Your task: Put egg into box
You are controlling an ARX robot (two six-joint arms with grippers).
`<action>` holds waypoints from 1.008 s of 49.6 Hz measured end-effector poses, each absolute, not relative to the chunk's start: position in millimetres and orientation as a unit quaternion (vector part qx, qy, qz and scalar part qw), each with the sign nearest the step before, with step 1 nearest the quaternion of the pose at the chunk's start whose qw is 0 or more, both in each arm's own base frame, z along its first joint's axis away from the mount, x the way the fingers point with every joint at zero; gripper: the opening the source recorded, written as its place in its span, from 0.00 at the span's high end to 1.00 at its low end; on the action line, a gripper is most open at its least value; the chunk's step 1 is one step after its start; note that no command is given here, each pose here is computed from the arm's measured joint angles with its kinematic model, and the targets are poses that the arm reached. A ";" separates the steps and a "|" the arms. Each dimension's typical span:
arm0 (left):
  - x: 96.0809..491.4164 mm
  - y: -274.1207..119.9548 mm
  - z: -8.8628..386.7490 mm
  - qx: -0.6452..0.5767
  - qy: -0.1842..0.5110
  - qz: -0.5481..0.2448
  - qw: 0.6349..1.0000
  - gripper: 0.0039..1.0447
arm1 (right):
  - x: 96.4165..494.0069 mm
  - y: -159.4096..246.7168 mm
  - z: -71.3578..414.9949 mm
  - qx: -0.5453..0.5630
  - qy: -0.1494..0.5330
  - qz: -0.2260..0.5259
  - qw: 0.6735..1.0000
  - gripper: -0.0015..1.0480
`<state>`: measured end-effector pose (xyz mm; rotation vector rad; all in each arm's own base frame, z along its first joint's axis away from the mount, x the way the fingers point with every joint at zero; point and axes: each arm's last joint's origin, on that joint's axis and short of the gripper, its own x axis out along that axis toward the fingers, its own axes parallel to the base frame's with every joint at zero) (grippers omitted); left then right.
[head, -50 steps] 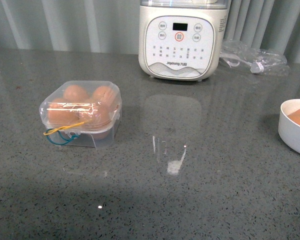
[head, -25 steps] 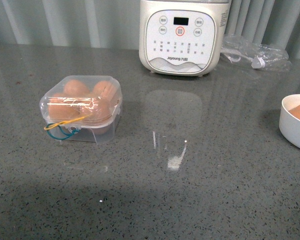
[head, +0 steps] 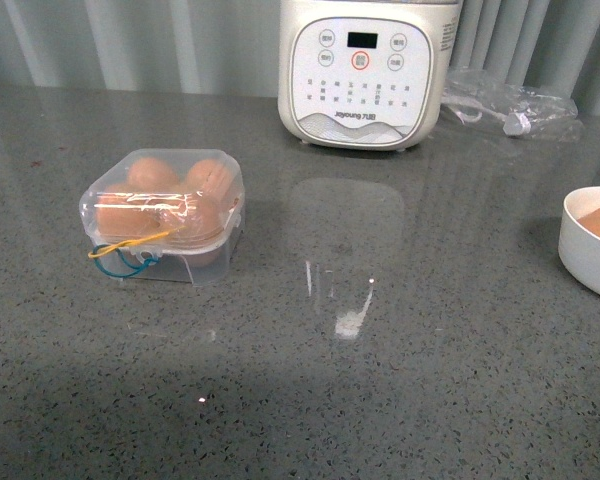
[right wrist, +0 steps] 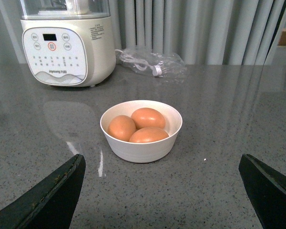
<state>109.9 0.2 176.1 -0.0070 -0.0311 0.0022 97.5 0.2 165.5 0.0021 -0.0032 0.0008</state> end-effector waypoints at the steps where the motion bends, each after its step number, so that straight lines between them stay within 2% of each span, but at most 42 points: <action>1: 109.5 0.2 176.1 -0.004 -0.016 0.001 1.000 0.97 | 97.5 0.2 165.5 0.001 -0.002 0.000 1.000 0.07; 10: 100.5 0.1 171.3 -0.003 0.001 0.000 1.000 0.97 | 97.5 0.2 165.5 0.001 -0.002 0.000 1.000 0.07; 23: 96.2 0.1 172.8 -0.004 -0.012 0.001 1.000 0.96 | 97.5 0.2 165.5 0.001 -0.002 0.000 1.000 0.07; 36: 96.1 0.1 172.8 -0.003 -0.012 0.001 1.000 0.58 | 97.5 0.2 165.5 0.001 -0.002 0.000 1.000 0.07; 42: 96.1 0.1 172.8 -0.003 -0.012 0.001 1.000 0.36 | 97.5 0.2 165.5 0.001 -0.002 0.000 1.000 0.07; 50: 96.1 0.1 172.8 -0.003 -0.012 0.001 1.000 0.15 | 97.5 0.2 165.5 0.001 -0.002 0.000 1.000 0.07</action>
